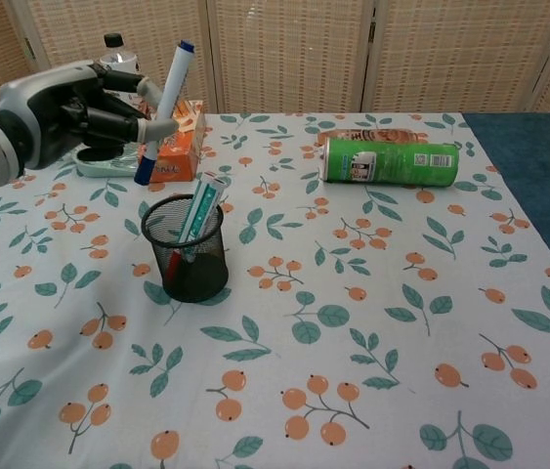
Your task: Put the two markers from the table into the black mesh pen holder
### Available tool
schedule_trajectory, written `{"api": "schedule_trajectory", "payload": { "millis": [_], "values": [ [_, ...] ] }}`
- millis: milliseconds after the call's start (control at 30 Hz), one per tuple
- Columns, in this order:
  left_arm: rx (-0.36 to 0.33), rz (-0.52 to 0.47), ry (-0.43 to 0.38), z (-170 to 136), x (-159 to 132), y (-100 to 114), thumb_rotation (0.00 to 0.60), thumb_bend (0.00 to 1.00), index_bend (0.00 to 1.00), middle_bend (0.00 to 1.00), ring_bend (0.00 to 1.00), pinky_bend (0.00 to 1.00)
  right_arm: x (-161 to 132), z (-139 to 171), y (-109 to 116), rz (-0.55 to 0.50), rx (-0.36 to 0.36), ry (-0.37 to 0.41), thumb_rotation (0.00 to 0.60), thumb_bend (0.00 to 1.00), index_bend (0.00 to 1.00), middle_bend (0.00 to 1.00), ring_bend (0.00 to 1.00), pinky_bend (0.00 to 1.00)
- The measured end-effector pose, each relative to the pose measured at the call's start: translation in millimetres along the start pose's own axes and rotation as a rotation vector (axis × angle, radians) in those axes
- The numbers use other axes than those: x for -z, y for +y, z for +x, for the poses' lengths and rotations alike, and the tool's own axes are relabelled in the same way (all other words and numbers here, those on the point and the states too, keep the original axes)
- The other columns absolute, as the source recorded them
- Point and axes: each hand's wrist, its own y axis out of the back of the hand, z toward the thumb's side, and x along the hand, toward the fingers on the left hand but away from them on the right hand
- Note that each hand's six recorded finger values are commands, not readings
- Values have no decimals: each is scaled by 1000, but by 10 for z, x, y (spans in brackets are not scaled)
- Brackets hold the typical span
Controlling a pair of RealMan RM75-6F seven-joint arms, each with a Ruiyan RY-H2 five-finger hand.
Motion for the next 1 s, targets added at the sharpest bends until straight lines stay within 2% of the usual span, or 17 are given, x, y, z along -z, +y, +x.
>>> {"api": "schedule_trajectory", "payload": {
  "millis": [367, 767, 900, 1000],
  "values": [
    [19, -4, 3, 83, 45, -319, 600, 365, 612, 984, 1000, 1000, 0, 63, 74, -15, 28, 14, 600, 246, 0, 0, 0, 0],
    [11, -29, 17, 99, 188, -419, 600, 365, 610, 985, 1000, 1000, -3, 160, 150, -20, 61, 25, 600, 246, 0, 0, 0, 0],
    [16, -44, 19, 79, 259, -416, 600, 360, 536, 985, 1000, 1000, 8, 189, 170, -20, 72, 22, 600, 246, 0, 0, 0, 0],
    [27, -45, 13, 62, 293, -419, 600, 339, 429, 983, 1000, 1000, 9, 189, 172, -21, 76, 21, 600, 246, 0, 0, 0, 0]
  ]
}}
